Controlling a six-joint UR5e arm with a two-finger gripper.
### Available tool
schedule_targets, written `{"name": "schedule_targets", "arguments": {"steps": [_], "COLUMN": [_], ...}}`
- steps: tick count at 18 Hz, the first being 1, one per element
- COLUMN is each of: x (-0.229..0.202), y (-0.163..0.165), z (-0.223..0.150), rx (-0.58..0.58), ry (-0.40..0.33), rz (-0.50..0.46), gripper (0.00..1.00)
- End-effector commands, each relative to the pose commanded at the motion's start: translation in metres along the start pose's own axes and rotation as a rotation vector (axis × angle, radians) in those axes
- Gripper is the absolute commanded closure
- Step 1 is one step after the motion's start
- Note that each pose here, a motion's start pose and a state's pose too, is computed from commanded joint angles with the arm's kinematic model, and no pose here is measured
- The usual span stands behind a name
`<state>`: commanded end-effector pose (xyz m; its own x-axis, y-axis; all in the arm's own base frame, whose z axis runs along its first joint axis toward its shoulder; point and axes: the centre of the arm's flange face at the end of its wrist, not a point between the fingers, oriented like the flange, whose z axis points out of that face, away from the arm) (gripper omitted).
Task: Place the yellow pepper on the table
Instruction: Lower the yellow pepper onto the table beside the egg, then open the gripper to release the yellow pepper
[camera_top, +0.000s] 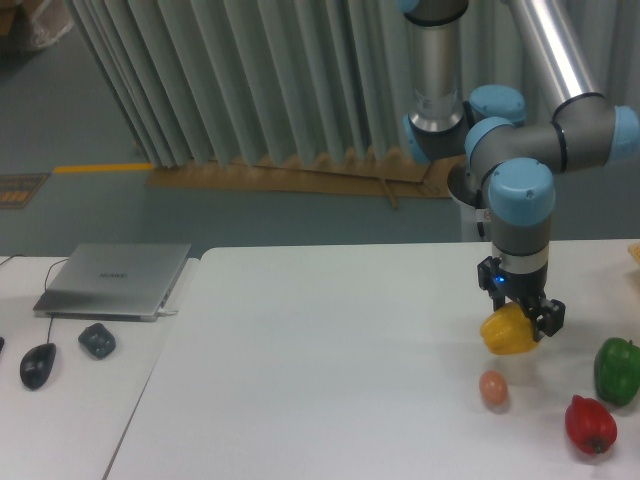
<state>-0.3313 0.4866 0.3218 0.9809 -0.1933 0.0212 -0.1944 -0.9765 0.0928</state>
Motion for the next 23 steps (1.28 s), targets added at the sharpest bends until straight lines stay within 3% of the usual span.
{"name": "schedule_targets", "arguments": {"steps": [3, 5, 17, 18, 23], "x": [0.000, -0.003, 0.000, -0.001, -0.023], "y": [0.000, 0.001, -0.004, -0.004, -0.002], "z": [0.007, 0.005, 0.001, -0.004, -0.058], "rx": [-0.033, -0.053, -0.068, -0.062, 0.001], "ry": [-0.009, -0.027, -0.050, -0.056, -0.138], "rz": [0.002, -0.001, 0.003, 0.003, 0.000], "gripper": [0.40, 0.16, 0.06, 0.00, 0.00]}}
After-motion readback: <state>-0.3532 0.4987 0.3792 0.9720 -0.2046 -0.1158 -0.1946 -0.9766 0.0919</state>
